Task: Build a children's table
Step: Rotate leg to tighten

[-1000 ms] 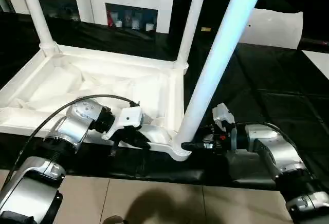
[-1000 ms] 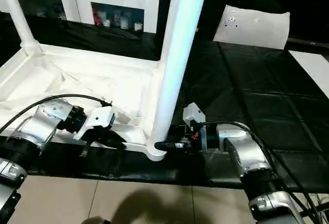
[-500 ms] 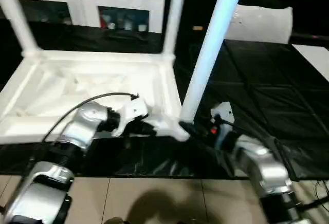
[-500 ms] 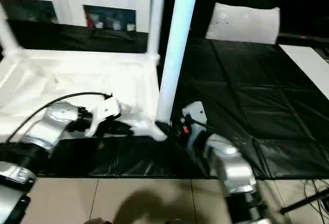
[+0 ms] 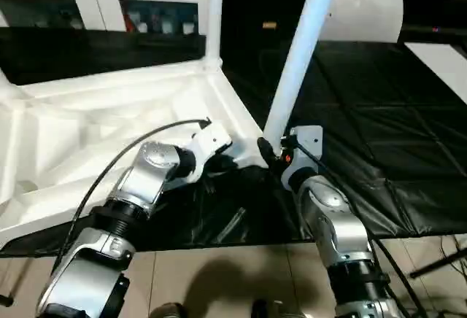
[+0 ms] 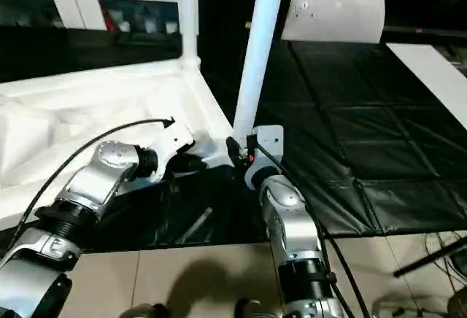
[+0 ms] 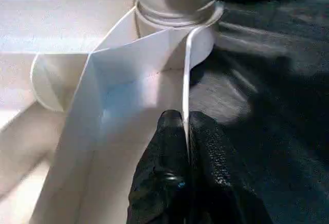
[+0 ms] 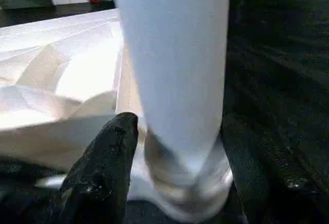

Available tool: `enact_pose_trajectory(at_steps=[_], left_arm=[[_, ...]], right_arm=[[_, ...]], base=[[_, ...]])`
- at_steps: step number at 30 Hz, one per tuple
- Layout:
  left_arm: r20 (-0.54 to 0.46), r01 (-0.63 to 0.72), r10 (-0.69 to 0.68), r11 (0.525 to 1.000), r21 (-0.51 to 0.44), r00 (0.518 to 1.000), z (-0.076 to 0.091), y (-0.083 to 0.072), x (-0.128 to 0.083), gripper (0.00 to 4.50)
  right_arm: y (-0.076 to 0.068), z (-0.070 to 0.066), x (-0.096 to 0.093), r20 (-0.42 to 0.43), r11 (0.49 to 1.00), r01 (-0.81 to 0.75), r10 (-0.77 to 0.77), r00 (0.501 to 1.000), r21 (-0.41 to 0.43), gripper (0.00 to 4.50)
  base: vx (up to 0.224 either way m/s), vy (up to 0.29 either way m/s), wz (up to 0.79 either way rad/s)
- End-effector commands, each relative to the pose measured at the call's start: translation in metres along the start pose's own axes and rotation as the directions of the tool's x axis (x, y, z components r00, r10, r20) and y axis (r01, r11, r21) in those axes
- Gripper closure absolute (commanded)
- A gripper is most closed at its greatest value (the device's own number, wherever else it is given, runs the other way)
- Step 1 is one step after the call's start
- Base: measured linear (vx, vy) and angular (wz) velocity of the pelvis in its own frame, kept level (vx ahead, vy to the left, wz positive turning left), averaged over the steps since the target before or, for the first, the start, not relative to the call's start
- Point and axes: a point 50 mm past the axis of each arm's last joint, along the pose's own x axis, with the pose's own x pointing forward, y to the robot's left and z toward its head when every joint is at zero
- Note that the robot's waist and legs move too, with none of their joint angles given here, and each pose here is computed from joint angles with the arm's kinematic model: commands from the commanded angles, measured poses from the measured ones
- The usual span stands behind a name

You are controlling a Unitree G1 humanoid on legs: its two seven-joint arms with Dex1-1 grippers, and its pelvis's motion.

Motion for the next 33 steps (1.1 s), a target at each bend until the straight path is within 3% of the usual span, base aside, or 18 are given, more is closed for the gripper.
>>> enact_pose_trajectory(at_steps=[1, 3, 5, 7, 11, 16, 19, 20, 25, 28, 33], left_arm=[[0.094, 0.021, -0.024, 0.999, 0.028, 0.995, 0.013, -0.007, 0.005, 4.5], [0.081, 0.052, -0.055, 0.998, 0.047, 0.995, 0.006, -0.007, -0.001, 4.5], [0.051, 0.104, -0.108, 0.991, 0.082, 0.993, -0.009, -0.006, -0.015, 4.5], [0.033, 0.132, -0.136, 0.987, 0.094, 0.99, -0.015, -0.006, -0.021, 4.5], [-0.006, 0.187, -0.188, 0.973, 0.133, 0.982, -0.02, -0.004, -0.025, 4.5], [-0.011, 0.256, -0.258, 0.953, 0.161, 0.966, -0.021, -0.003, -0.029, 4.5], [-0.011, 0.338, -0.342, 0.923, 0.181, 0.94, -0.02, -0.006, -0.033, 4.5], [-0.029, 0.407, -0.41, 0.894, 0.188, 0.912, -0.022, -0.008, -0.036, 4.5], [-0.063, 0.5, -0.498, 0.843, 0.2, 0.865, -0.025, -0.012, -0.04, 4.5], [-0.075, 0.536, -0.533, 0.818, 0.208, 0.843, -0.025, -0.014, -0.041, 4.5], [-0.084, 0.557, -0.553, 0.8, 0.224, 0.829, -0.024, -0.015, -0.041, 4.5]], right_arm=[[0.029, -0.008, 0.002, -0.042, 0.976, -0.216, 0.216, 0.975, 0.012, 1.38], [0.02, -0.005, -0.003, -0.045, 0.966, -0.255, 0.254, 0.966, -0.031, 1.2], [0.001, 0.0, -0.016, -0.077, 0.93, -0.349, 0.342, 0.937, -0.117, 0.99], [-0.01, 0.006, -0.023, -0.09, 0.912, -0.387, 0.377, 0.922, -0.14, 0.99], [-0.035, 0.022, -0.036, -0.12, 0.862, -0.478, 0.463, 0.878, -0.171, 0.62], [-0.05, 0.032, -0.049, -0.202, 0.793, -0.572, 0.537, 0.819, -0.209, 0.18], [-0.059, 0.039, -0.056, -0.247, 0.756, -0.619, 0.571, 0.783, -0.212, 0.03], [-0.064, 0.044, -0.057, -0.273, 0.736, -0.64, 0.583, 0.765, -0.221, 0.03], [-0.067, 0.046, -0.05, -0.279, 0.737, -0.631, 0.569, 0.773, -0.244, 0.03], [-0.064, 0.045, -0.045, -0.27, 0.718, -0.657, 0.602, 0.752, -0.23, 0.19], [-0.056, 0.042, -0.042, -0.278, 0.646, -0.748, 0.698, 0.66, -0.154, 0.72]], base=[[0.0, 0.0, 0.0], [0.0, 0.0, 0.0], [0.0, 0.0, 0.0], [0.0, 0.0, 0.0], [0.0, 0.0, 0.0], [0.0, 0.0, 0.0], [0.0, 0.0, 0.0], [0.0, 0.0, 0.0], [0.0, 0.0, 0.0], [0.0, 0.0, 0.0], [0.0, 0.0, 0.0]])
